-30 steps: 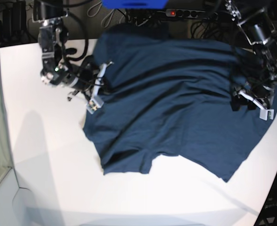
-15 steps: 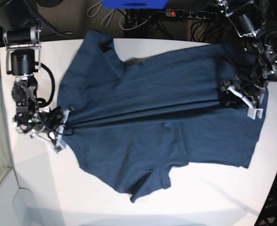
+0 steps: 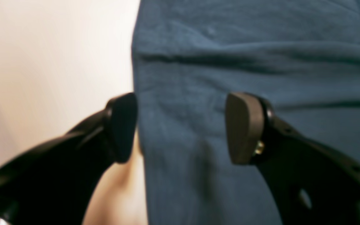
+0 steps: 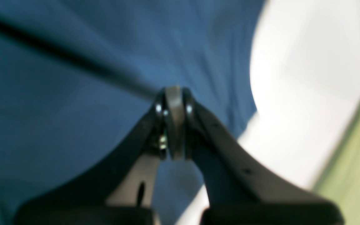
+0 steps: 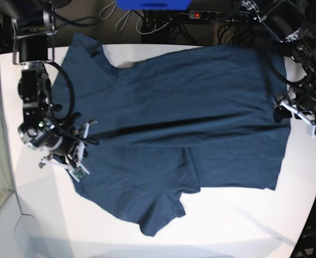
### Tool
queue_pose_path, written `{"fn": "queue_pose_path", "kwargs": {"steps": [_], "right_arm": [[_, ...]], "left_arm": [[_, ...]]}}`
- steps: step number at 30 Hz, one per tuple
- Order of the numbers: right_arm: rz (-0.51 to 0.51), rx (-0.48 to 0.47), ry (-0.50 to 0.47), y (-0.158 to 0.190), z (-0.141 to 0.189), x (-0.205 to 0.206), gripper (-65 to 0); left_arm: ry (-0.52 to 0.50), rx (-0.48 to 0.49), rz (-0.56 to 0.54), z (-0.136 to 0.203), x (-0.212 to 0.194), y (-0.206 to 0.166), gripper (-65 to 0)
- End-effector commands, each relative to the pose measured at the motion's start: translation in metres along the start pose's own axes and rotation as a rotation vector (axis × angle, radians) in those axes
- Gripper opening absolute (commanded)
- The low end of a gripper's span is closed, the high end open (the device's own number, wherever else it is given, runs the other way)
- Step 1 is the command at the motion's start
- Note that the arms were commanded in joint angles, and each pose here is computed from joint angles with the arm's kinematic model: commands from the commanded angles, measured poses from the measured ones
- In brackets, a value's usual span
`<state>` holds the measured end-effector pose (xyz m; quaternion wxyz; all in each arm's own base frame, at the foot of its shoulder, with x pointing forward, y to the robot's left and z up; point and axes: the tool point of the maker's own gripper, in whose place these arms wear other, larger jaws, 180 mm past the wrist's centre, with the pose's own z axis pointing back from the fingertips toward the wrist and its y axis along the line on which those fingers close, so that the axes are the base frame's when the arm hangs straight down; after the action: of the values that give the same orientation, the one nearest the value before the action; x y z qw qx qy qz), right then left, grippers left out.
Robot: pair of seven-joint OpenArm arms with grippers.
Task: Layout the t-shirt on the table in an organized manner, then fold the t-shirt properly
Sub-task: 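Pull the shirt sides outward with both grippers to widen it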
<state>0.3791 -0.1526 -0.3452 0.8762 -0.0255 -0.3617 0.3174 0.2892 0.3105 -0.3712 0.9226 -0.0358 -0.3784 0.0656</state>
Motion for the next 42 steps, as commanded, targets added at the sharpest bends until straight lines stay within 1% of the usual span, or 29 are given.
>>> {"fn": "queue_pose_path", "kwargs": {"steps": [1, 3, 4, 7, 10, 13, 16, 20, 21, 23, 25, 27, 29, 32, 34, 36, 38, 40, 42], "right_arm": [[-0.002, -0.025, -0.072, -0.01, 0.003, 0.028, -64.4], [-0.033, 0.001, -0.11, -0.007, -0.007, 0.045, -64.4], [-0.049, 0.011, -0.126, -0.009, -0.014, 0.053, -64.4], [-0.102, 0.051, -0.13, -0.015, -0.037, 0.065, -64.6], [-0.156, 0.088, -0.125, -0.02, -0.058, 0.066, -64.5], [-0.218, 0.123, -0.145, -0.023, -0.077, 0.067, -64.4], [-0.272, 0.147, -0.171, -0.022, -0.09, 0.064, -64.4], [-0.321, 0.157, -0.218, -0.022, -0.099, 0.06, -64.3], [-0.329, 0.156, -0.218, -0.023, -0.1, 0.056, -64.3], [-0.336, 0.143, -0.191, -0.031, -0.1, 0.043, -64.3], [-0.35, 0.129, -0.16, -0.036, -0.101, 0.027, -64.4], [-0.38, 0.071, -0.12, -0.052, -0.101, 0.007, -64.6], [-0.398, 0.038, -0.08, -0.056, -0.1, -0.016, -64.6], [-0.38, 0.01, -0.066, -0.063, -0.092, -0.034, -64.7], [-0.355, 0.003, -0.049, -0.058, -0.086, -0.047, -64.7], [-0.318, -0.004, -0.041, -0.054, -0.078, -0.052, -64.7], [-0.274, -0.009, -0.053, -0.046, -0.067, -0.047, -64.7], [-0.226, -0.017, -0.079, -0.038, -0.054, -0.039, -64.7], [-0.179, -0.028, -0.115, -0.031, -0.04, -0.027, -64.7]], "left_arm": [[-0.054, -0.003, -0.005, 0.003, 0.018, 0.001, -21.8], [-0.037, -0.013, 0.002, 0.001, 0.009, -0.005, -21.8], [-0.016, -0.032, 0.012, -0.003, -0.002, -0.013, -21.8], [0.04, -0.057, 0.008, -0.006, -0.029, -0.024, -21.8], [0.101, -0.088, 0.001, -0.009, -0.055, -0.036, -21.8], [0.103, -0.106, 0.04, -0.017, -0.072, -0.036, -21.8], [0.119, -0.103, 0.075, -0.019, -0.094, -0.029, -21.8], [0.151, -0.077, 0.072, -0.016, -0.103, -0.008, -21.8], [0.152, -0.071, 0.07, -0.014, -0.104, -0.005, -21.8], [0.154, -0.035, 0.08, -0.006, -0.106, 0.012, -21.8], [0.146, -0.008, 0.088, -0.001, -0.105, 0.024, -21.8], [0.139, 0.015, 0.092, 0.003, -0.102, 0.035, -21.8], [0.137, 0.028, 0.081, 0.006, -0.098, 0.044, -21.8], [0.125, 0.039, 0.066, 0.009, -0.091, 0.049, -21.8], [0.106, 0.047, 0.046, 0.011, -0.081, 0.051, -21.8], [0.084, 0.054, 0.022, 0.015, -0.07, 0.05, -21.8], [0.069, 0.066, -0.019, 0.022, -0.055, 0.048, -21.8], [0.016, 0.064, -0.061, 0.029, -0.027, 0.041, -21.8], [-0.037, 0.037, -0.098, 0.037, -0.003, 0.029, -21.8]]}}
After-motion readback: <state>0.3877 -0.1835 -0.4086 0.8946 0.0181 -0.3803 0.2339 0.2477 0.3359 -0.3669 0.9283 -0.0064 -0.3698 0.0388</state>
